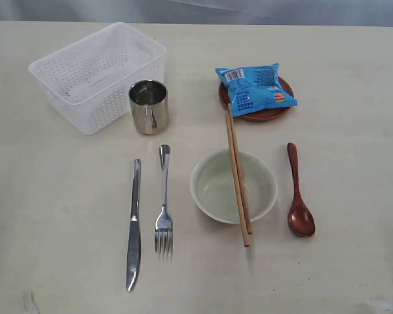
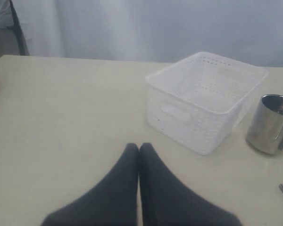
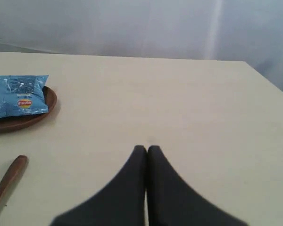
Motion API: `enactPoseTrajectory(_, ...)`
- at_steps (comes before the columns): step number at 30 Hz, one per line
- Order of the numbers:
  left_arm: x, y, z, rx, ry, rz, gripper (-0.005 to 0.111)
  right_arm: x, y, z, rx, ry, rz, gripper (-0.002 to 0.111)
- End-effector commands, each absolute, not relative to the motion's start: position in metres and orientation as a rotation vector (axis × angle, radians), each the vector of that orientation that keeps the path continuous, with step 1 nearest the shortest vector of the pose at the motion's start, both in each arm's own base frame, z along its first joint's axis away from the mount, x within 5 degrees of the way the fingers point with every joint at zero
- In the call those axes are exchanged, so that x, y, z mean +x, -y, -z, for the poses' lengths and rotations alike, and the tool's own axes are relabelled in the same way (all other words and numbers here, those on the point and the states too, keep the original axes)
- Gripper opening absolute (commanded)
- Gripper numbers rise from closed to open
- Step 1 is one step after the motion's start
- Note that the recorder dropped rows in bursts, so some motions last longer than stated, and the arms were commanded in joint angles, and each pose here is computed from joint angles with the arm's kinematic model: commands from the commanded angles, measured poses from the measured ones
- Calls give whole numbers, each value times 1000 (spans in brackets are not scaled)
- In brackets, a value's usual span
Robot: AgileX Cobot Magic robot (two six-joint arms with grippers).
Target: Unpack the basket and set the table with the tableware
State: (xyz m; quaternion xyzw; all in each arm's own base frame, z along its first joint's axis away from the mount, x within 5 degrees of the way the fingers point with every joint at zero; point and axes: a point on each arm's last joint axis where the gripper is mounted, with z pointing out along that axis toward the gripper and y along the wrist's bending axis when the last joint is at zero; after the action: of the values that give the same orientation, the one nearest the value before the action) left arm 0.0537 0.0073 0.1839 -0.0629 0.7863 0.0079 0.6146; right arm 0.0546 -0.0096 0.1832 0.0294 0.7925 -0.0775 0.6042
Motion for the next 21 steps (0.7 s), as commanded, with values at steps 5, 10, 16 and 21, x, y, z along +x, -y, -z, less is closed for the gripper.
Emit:
enactPoseTrajectory(5,54,-7,-183,-143,-1813,-8,0,54,11,-183,97,-1829,197,0)
enactPoseTrajectory(10,54,-7,-183,-143,-1813,-8,0,54,11,-183,97,-1829,197,0)
enactPoseTrajectory(16,54,-7,-183,-143,-1813,-8,0,54,11,-183,97,-1829,197,0)
enactPoseTrajectory(21,54,-7,-183,-143,-1813,-8,0,54,11,-183,97,-1829,197,0)
